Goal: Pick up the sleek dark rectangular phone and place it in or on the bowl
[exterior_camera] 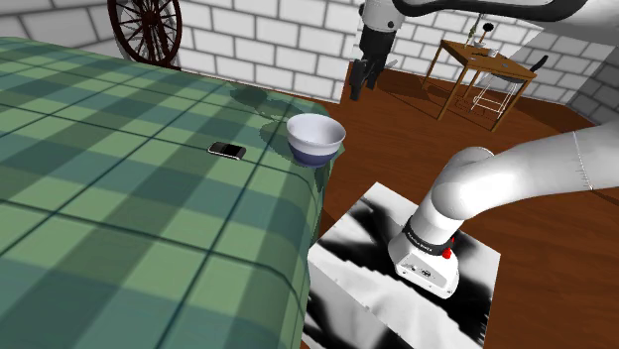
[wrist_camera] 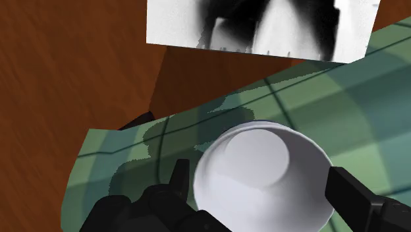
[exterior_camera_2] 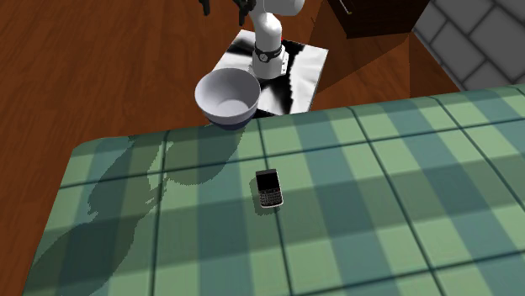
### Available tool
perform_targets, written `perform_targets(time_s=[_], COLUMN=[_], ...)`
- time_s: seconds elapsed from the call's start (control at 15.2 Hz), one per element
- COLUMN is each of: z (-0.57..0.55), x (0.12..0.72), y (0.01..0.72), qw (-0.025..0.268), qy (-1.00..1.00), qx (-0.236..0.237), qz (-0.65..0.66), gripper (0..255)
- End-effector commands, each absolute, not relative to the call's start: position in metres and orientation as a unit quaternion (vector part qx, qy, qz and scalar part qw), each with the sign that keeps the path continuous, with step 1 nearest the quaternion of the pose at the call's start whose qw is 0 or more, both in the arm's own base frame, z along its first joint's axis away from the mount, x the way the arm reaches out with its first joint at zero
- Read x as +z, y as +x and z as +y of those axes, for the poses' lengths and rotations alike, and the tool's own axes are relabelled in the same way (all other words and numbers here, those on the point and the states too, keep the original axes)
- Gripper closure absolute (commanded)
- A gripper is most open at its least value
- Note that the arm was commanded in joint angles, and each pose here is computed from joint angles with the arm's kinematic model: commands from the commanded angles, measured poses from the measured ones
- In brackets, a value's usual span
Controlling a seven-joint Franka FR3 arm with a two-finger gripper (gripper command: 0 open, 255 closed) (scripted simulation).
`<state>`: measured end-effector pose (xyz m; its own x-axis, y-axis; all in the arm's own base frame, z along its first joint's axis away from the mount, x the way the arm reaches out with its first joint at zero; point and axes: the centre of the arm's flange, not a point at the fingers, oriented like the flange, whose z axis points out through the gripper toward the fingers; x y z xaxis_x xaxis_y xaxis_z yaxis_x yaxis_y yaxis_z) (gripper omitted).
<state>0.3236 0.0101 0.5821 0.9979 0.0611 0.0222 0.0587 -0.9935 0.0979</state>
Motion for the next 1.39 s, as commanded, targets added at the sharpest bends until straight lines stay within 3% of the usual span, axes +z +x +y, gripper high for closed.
perform_targets(time_s=[0.0, 1.32], z=[0.01, 0.124], x=[0.582, 0.452], y=[0.324, 0.514], qw=[0.049, 0.033], qy=[0.998, 0.976], qx=[0.013, 0.019], qz=[0.03, 0.215], gripper=[0, 0])
